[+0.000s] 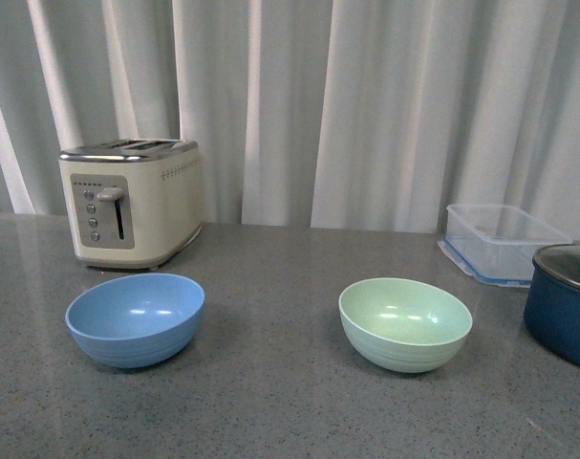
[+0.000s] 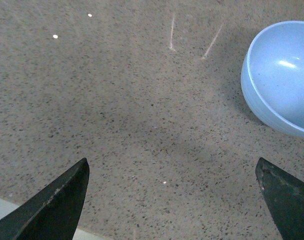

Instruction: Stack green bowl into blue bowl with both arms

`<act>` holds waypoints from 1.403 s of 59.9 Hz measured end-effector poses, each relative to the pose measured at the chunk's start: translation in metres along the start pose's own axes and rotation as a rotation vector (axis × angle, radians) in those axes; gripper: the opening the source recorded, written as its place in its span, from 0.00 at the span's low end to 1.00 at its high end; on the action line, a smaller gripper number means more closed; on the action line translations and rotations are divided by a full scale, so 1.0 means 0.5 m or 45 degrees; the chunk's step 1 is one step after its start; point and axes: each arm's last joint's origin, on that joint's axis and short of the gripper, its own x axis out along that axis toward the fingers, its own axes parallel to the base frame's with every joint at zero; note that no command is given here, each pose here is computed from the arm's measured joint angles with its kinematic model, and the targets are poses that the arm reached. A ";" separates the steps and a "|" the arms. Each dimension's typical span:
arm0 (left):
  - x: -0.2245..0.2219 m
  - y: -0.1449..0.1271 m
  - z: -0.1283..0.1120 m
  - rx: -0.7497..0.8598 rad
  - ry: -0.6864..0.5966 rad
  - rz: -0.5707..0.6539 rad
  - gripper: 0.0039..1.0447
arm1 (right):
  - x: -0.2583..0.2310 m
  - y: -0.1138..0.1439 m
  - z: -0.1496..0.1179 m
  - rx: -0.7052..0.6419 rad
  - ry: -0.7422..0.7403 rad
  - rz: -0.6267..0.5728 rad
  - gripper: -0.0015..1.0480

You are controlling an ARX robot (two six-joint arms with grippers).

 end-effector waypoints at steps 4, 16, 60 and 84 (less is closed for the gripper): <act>0.022 -0.014 0.023 -0.003 0.051 -0.012 0.94 | 0.000 0.000 0.000 0.000 0.000 0.000 0.90; 0.067 -0.047 0.072 -0.011 0.059 -0.024 0.94 | 0.000 0.000 0.000 0.000 0.000 0.000 0.90; 0.244 -0.121 0.096 0.008 0.175 -0.035 0.94 | 0.000 0.000 0.000 0.000 0.000 0.000 0.90; 0.276 -0.155 0.087 0.032 0.201 -0.012 0.79 | 0.000 0.000 0.000 0.000 0.000 0.000 0.90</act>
